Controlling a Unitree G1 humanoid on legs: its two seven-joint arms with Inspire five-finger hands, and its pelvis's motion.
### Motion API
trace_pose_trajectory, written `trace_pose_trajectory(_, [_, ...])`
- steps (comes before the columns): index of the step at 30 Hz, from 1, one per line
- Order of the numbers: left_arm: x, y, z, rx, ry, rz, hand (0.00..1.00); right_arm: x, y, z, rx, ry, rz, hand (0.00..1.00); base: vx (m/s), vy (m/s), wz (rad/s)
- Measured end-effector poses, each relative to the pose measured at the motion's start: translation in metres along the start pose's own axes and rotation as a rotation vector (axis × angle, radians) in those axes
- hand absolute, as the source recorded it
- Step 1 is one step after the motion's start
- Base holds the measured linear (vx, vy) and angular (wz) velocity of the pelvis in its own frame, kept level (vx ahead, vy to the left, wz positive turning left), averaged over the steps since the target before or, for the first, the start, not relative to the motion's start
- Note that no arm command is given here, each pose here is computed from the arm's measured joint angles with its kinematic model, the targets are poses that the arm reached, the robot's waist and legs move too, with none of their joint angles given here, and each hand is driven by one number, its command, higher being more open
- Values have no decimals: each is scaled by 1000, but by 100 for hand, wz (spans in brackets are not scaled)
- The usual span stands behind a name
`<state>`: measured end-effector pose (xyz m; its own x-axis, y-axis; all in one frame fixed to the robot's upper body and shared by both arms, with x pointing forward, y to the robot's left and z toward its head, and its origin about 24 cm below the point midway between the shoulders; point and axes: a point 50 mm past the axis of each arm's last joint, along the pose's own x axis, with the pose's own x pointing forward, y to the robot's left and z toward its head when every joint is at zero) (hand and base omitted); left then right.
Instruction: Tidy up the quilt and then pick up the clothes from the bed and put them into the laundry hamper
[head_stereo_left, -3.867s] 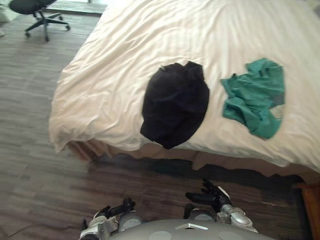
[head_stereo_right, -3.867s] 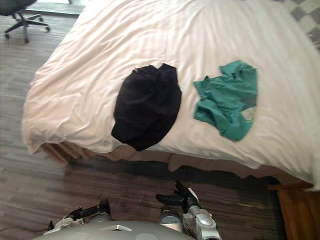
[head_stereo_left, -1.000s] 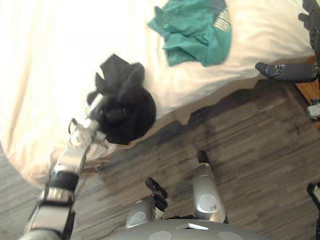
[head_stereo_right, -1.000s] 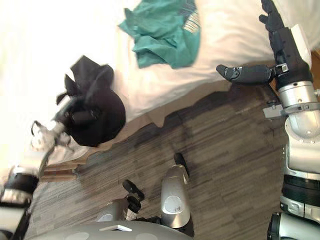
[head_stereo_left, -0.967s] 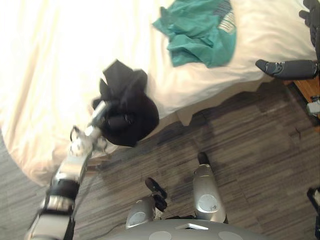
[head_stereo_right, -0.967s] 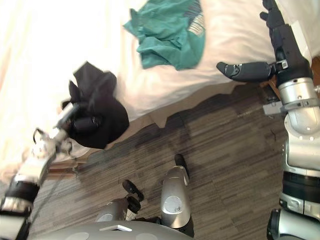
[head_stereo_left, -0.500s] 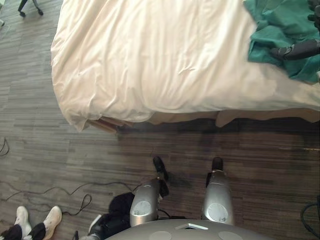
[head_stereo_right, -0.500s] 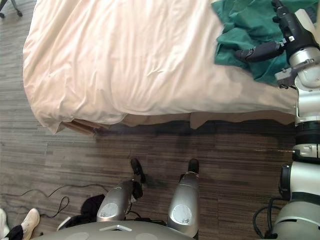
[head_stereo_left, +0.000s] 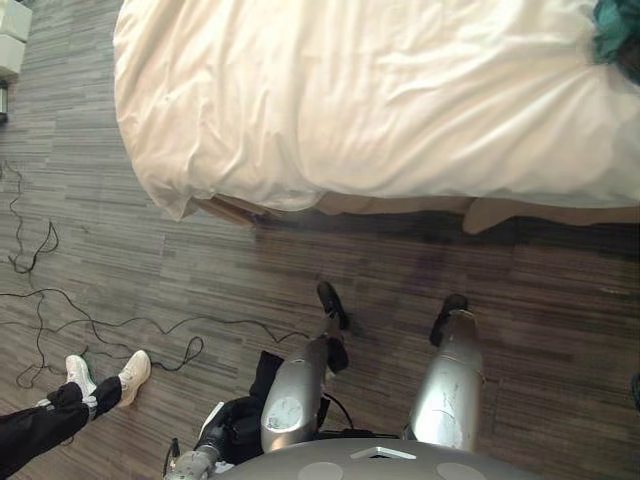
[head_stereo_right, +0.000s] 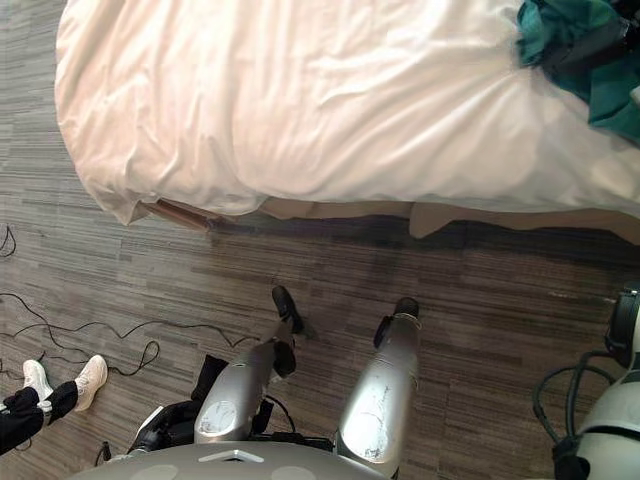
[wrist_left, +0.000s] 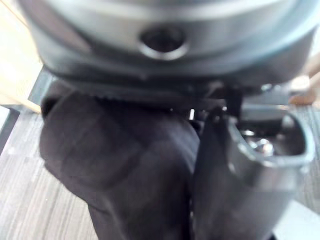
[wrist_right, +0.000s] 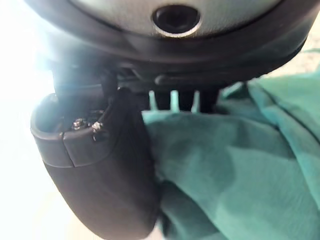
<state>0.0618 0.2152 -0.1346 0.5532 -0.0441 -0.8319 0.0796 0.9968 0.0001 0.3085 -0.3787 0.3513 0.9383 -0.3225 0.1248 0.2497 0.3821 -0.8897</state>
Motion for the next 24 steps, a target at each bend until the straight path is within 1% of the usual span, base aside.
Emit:
trace_pose_trajectory(2, [-1,6,6,23,-22,3,0,0,4,-11,-19,47,13,0,52,-48,16])
trace_pose_trajectory(5, [-8,29,24,86,-95,28,0,-1,29,-36,-26,96,88,0,63,-45,13])
trace_pose_trajectory(7, [-20,61,53,133,-198,105,0,-8,63,-64,98,99,170,0,63,-45,-5])
trace_pose_trajectory(8, [-25,70,62,146,-225,129,0,-11,74,-71,144,92,190,0,67,-31,-7])
trace_pose_trajectory(10, [-46,106,102,213,-339,238,0,-31,115,-104,347,85,248,0,108,-16,0])
trace_pose_trajectory(11, [-51,115,112,232,-367,270,0,-38,125,-112,394,95,263,0,115,-13,18])
trace_pose_trajectory(13, [-71,155,148,289,-430,417,0,-63,159,-141,669,142,279,0,104,5,10])
trace_pose_trajectory(14, [-75,164,154,285,-437,450,0,-68,165,-146,770,152,266,0,111,17,-18])
trace_pose_trajectory(15, [-79,180,161,252,-446,508,0,-77,178,-154,1055,148,221,0,105,20,-27])
trace_pose_trajectory(16, [-80,190,162,206,-446,556,0,-85,193,-156,1307,123,153,0,136,33,-30])
trace_pose_trajectory(18, [-79,193,161,143,-466,576,0,-98,207,-158,1506,79,64,0,109,60,-31])
trace_pose_trajectory(19, [-77,190,161,106,-497,570,0,-111,217,-157,1584,55,25,0,81,53,-33])
trace_pose_trajectory(20, [-74,184,159,69,-529,550,0,-122,227,-155,1611,50,19,0,111,43,-27])
trace_pose_trajectory(21, [-71,176,157,30,-566,523,0,-134,239,-153,1631,56,24,0,105,25,-17])
trace_pose_trajectory(23, [-62,143,150,-85,-655,417,0,-171,281,-140,1685,113,83,0,95,16,-11])
trace_pose_trajectory(24, [-58,133,147,-108,-665,385,0,-180,293,-135,1697,136,108,0,52,9,-10])
